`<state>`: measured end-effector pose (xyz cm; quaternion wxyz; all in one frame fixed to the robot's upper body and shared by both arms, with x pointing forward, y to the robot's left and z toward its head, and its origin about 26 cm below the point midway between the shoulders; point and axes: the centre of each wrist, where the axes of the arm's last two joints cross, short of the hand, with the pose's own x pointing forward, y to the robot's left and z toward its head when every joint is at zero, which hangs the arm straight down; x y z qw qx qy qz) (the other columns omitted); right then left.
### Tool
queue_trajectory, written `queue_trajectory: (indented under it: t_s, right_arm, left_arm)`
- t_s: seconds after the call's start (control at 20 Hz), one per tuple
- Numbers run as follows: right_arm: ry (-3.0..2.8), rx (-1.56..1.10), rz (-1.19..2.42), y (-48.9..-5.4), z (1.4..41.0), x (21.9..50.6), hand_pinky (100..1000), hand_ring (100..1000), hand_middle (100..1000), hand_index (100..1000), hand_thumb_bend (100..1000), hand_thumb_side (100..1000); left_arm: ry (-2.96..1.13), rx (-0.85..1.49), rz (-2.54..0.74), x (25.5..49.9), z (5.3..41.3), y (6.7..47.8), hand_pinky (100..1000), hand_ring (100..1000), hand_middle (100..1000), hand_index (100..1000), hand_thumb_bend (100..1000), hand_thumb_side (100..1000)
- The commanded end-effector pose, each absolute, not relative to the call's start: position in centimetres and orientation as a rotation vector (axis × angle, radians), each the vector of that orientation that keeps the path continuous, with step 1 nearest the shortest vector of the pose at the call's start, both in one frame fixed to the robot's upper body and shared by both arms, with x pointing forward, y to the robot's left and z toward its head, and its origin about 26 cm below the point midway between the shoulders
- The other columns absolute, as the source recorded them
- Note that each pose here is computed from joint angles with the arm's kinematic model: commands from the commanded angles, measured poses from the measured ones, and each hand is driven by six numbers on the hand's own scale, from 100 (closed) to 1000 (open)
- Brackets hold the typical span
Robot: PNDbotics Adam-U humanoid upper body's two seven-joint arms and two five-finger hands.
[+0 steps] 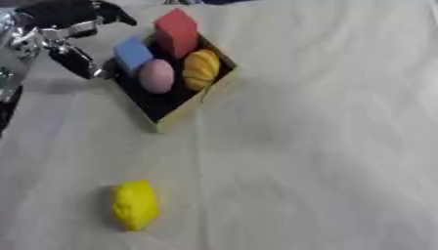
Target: Pick up objects on the table and place them in the box.
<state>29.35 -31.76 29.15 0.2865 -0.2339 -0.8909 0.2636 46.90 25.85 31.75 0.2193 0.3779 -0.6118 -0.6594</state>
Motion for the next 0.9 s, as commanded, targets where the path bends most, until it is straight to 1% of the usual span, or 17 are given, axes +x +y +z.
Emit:
queue_trajectory:
  t_s: [0.05, 0.25, 0.4, 0.5, 0.55, 0.65, 0.75, 0.8, 0.85, 0.9]
  right_arm:
    - [-2.396, -0.645, 0.721, -31.8, 30.0, 29.0, 898, 763, 630, 766, 100, 433]
    - [-2.393, -0.644, 0.725, -31.8, 30.0, 28.9, 897, 763, 631, 766, 100, 434]
    - [-2.394, -0.653, 0.724, -32.0, 30.0, 28.9, 897, 764, 631, 766, 100, 435]
    - [-2.394, -0.659, 0.723, -32.1, 30.1, 28.9, 897, 764, 631, 767, 100, 436]
    - [-2.394, -0.662, 0.722, -32.1, 30.1, 28.8, 896, 764, 632, 767, 100, 437]
    - [-2.394, -0.665, 0.721, -32.2, 30.1, 28.8, 896, 764, 632, 767, 100, 437]
    - [-2.394, -0.667, 0.723, -32.2, 30.1, 28.8, 896, 764, 632, 767, 100, 435]
    - [-2.395, -0.668, 0.724, -32.3, 30.1, 28.8, 895, 764, 632, 766, 100, 432]
    - [-2.394, -0.670, 0.724, -32.3, 30.1, 28.8, 895, 764, 632, 766, 100, 432]
    - [-2.394, -0.672, 0.724, -32.3, 30.1, 28.8, 895, 764, 632, 767, 100, 429]
  left_arm:
    - [-1.733, 1.080, -1.827, 45.9, 34.3, 26.4, 876, 869, 815, 912, 474, 100]
    - [-1.806, 1.052, -1.808, 44.7, 35.2, 26.3, 847, 836, 776, 882, 368, 100]
    - [-1.889, 1.014, -1.816, 42.7, 35.7, 26.3, 826, 807, 751, 869, 300, 100]
    - [-1.945, 0.960, -1.823, 41.0, 35.8, 26.3, 818, 797, 742, 868, 256, 100]
    - [-1.976, 0.924, -1.820, 40.0, 35.8, 26.2, 813, 790, 736, 861, 219, 100]
    - [-2.025, 0.854, -1.815, 37.9, 35.6, 25.9, 813, 789, 736, 861, 204, 100]
    - [-2.055, 0.802, -1.806, 35.8, 35.3, 25.6, 810, 786, 738, 869, 134, 100]
    - [-2.068, 0.775, -1.799, 34.7, 34.9, 25.4, 808, 785, 740, 874, 100, 118]
    - [-2.080, 0.748, -1.790, 33.6, 34.6, 25.2, 808, 785, 740, 874, 100, 122]
    - [-2.087, 0.724, -1.777, 32.6, 34.3, 25.0, 805, 784, 739, 873, 100, 153]
